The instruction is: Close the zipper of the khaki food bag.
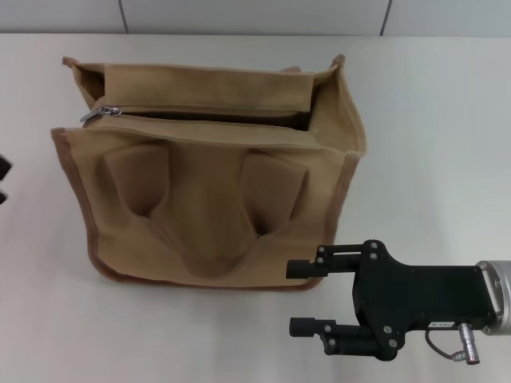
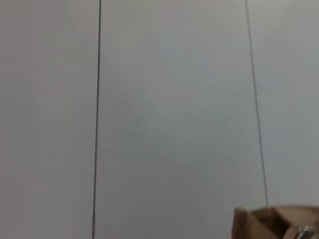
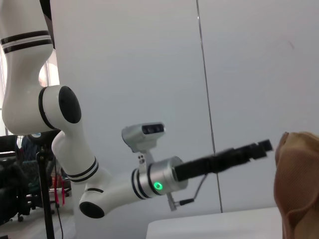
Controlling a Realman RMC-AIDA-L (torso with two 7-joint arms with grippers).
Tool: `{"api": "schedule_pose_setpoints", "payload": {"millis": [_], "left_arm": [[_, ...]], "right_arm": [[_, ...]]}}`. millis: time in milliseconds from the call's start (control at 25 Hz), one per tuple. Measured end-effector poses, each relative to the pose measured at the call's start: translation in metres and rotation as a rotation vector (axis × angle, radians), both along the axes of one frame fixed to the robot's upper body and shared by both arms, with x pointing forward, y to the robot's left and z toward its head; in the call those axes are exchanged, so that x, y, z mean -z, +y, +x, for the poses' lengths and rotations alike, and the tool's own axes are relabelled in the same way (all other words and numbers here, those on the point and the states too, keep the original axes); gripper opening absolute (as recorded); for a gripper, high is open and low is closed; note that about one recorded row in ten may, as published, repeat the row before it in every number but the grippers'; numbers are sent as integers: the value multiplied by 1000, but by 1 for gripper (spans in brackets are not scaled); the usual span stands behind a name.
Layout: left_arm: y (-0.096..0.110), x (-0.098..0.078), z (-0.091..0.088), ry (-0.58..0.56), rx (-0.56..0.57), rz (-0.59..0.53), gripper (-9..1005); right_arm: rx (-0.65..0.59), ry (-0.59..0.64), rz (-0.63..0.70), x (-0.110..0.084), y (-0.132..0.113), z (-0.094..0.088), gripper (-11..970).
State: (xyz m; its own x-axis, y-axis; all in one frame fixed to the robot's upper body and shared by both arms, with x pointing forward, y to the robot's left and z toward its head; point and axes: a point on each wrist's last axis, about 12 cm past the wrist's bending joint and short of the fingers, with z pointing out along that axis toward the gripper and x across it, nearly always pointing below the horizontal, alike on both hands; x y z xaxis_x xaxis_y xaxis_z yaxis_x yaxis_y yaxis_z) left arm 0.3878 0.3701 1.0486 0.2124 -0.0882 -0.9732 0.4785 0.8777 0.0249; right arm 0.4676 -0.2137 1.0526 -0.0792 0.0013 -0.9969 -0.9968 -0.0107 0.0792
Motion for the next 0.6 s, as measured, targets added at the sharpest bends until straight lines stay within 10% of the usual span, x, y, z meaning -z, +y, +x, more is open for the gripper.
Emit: {"api": "schedule_pose_setpoints", "payload": {"millis": [600], "left_arm": [[-26, 15, 51, 102, 96, 163, 752]], "right_arm": [[-27, 1, 29, -2, 1, -4, 574]]}}
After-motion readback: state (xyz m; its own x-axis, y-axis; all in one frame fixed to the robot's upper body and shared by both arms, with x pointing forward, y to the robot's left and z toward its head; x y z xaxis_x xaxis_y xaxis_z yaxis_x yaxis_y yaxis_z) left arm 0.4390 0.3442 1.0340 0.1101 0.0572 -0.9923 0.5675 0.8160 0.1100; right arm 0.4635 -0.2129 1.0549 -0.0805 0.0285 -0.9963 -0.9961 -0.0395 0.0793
